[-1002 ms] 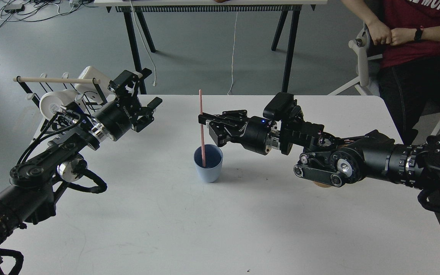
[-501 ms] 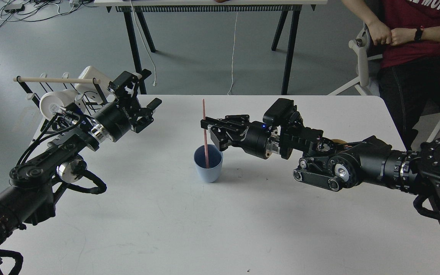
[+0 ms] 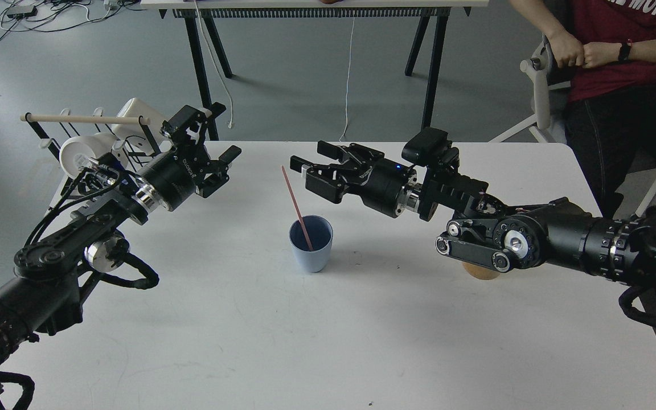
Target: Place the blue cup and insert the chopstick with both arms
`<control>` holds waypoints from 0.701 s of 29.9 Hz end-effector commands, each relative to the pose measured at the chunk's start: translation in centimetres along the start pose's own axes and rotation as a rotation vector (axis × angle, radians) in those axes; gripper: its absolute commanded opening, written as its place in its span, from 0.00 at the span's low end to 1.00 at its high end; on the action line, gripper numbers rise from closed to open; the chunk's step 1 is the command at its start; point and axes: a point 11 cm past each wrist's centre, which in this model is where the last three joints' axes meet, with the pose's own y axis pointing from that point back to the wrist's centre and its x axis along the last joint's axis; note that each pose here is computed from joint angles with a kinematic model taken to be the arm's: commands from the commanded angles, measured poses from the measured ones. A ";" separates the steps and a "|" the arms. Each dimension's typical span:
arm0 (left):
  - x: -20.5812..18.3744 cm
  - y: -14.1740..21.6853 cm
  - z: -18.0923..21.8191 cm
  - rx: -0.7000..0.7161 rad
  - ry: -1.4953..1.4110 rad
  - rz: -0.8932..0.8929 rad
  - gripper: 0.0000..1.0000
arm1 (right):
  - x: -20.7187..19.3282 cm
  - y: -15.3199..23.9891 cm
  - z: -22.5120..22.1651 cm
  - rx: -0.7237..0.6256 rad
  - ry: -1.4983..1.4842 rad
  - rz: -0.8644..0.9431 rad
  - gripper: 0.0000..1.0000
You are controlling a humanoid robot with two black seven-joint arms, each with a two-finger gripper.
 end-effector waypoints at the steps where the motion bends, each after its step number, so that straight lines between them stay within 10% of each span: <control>1: 0.2 0.0 0.2 -0.008 0.005 0.007 0.99 | 4.3 1.5 1.6 -0.077 -0.147 0.163 0.76; 14: 1.7 -0.2 2.9 -0.123 0.087 0.075 0.99 | 7.4 11.5 6.5 -0.338 -0.901 0.689 0.84; 21: 2.5 -0.3 4.6 -0.178 0.097 0.100 0.99 | 6.4 13.2 6.0 -0.170 -1.300 0.663 0.98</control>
